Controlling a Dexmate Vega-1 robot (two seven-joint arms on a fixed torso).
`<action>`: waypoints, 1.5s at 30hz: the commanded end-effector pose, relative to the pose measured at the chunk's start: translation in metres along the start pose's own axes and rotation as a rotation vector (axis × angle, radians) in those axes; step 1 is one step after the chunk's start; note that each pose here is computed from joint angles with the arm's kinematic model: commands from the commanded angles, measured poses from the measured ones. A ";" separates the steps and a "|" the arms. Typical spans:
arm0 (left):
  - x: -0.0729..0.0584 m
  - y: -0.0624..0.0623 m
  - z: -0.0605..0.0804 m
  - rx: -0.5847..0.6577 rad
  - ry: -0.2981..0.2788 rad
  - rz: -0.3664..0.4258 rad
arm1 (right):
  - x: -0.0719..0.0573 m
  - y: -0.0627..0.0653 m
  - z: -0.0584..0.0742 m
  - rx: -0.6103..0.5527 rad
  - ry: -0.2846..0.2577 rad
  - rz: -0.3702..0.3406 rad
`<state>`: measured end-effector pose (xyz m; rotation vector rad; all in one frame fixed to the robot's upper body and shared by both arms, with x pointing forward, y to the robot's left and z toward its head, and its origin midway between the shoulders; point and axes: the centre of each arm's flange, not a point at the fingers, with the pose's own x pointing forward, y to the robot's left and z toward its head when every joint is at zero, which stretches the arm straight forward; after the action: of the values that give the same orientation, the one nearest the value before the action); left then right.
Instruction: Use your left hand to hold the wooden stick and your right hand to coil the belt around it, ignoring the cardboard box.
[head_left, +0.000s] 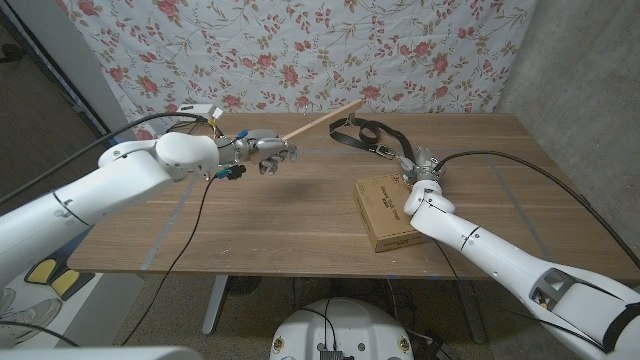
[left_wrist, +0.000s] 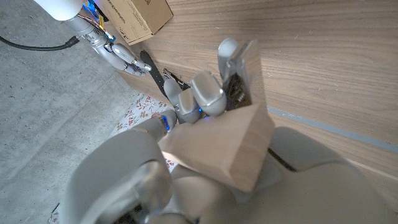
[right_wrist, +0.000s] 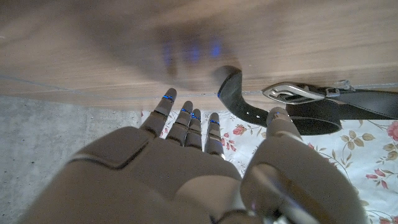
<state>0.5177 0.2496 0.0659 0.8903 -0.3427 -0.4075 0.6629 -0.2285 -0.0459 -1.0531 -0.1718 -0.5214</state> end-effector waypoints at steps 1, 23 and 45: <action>-0.004 -0.003 0.001 -0.001 -0.005 0.006 | 0.014 0.008 -0.009 -0.067 0.102 0.034; -0.010 -0.005 0.001 0.005 0.001 0.020 | 0.015 0.017 -0.003 -0.140 0.029 0.014; -0.004 -0.007 0.003 0.025 0.021 -0.001 | -0.010 0.000 -0.016 0.205 -0.239 -0.208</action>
<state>0.5095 0.2496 0.0593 0.9001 -0.3355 -0.3911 0.6721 -0.2299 -0.0593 -1.1347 -0.3502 -0.5850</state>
